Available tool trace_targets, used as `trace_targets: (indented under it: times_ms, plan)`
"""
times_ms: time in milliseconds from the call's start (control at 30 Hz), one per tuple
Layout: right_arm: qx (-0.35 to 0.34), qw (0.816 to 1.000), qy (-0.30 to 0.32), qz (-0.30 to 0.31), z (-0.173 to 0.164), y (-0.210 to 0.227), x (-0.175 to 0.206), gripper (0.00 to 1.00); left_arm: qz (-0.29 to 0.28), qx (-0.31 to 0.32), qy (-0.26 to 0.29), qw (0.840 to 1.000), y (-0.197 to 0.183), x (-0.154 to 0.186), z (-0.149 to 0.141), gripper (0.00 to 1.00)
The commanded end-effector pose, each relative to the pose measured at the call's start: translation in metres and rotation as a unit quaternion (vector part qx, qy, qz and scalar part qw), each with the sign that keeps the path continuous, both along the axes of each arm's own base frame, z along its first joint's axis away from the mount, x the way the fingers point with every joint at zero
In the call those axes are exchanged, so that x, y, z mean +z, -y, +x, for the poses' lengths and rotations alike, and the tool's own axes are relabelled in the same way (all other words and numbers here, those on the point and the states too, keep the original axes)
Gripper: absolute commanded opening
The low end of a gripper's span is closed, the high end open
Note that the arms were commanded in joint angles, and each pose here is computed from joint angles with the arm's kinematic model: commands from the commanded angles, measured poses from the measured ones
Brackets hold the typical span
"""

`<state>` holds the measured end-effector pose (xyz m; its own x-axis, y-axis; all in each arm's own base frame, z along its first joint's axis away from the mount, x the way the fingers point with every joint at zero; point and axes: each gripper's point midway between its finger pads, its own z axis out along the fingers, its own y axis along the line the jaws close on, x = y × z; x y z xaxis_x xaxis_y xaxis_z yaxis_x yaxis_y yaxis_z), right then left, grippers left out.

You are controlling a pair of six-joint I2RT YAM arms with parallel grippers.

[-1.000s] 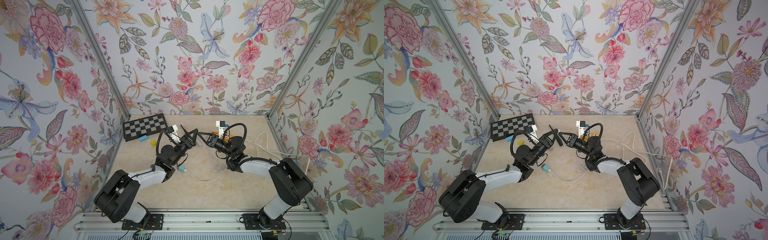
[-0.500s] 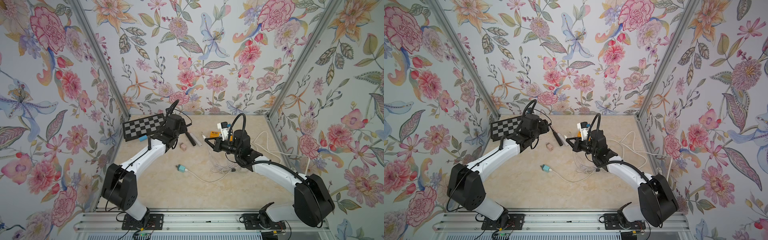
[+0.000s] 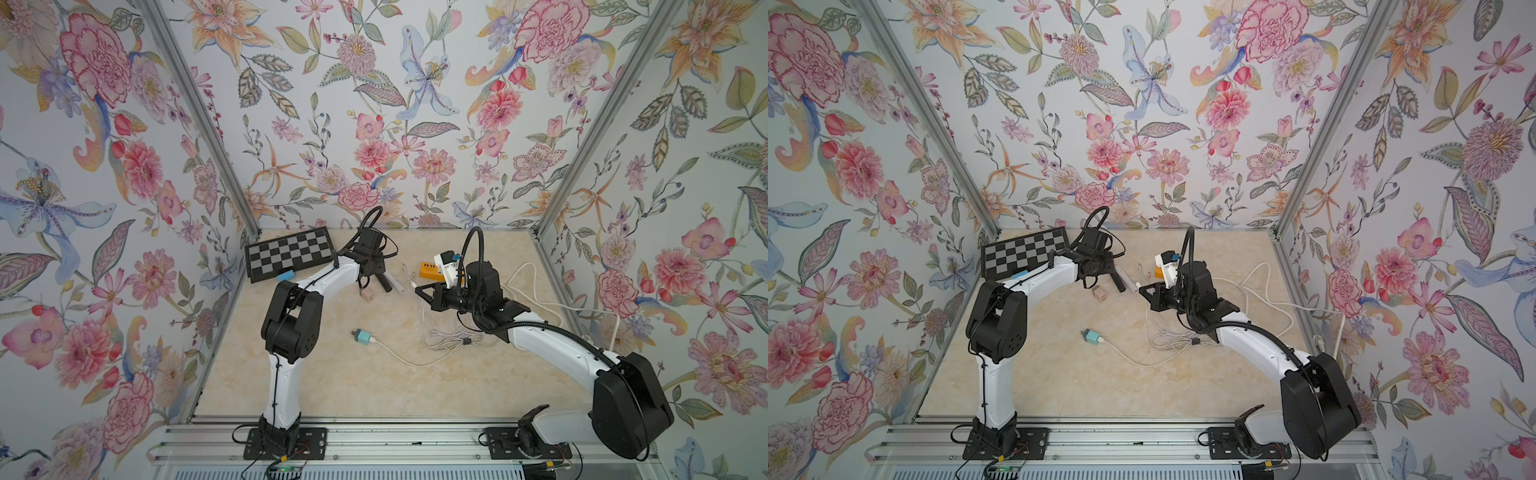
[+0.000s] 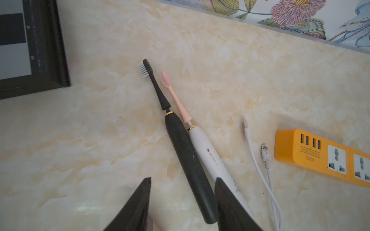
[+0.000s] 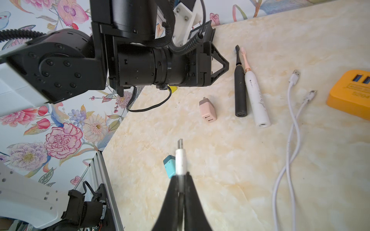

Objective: Charge the electric toothbrush
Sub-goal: Pick up the electric toothbrush from the center of the board.

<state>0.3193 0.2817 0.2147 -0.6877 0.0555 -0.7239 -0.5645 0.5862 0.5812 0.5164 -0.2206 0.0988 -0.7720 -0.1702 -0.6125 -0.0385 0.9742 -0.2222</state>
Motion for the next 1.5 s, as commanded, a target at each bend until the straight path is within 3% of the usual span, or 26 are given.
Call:
trace_targets:
  times_ms: [0,133,367,867,1033,1200,1467]
  plan:
    - [-0.003,1.0,0.016,0.003,-0.002,0.004,0.013,0.0,-0.022,0.012,-0.022,0.999,0.005,-0.019,0.01,0.51]
    - [-0.001,1.0,0.013,0.003,-0.005,0.005,0.01,0.01,-0.033,0.008,-0.033,0.999,0.012,-0.034,0.015,0.5]
    - [-0.002,1.0,0.01,0.0,-0.004,0.005,0.006,0.01,-0.009,0.013,-0.085,0.996,0.01,-0.067,0.009,0.4]
    - [0.006,1.0,0.004,0.006,0.001,-0.001,0.006,0.01,0.055,0.022,-0.139,0.989,-0.004,-0.093,-0.015,0.39]
    - [0.003,1.0,-0.001,0.005,0.001,-0.001,0.002,0.01,0.024,0.0,-0.139,0.99,0.014,-0.092,-0.017,0.28]
    - [-0.023,0.999,-0.019,0.024,0.008,0.003,0.0,0.02,-0.04,-0.024,-0.108,0.993,0.034,-0.065,-0.012,0.14]
    - [-0.05,0.991,-0.051,0.111,0.022,0.001,0.004,0.01,-0.188,-0.04,-0.015,0.981,0.058,0.044,-0.011,0.01]
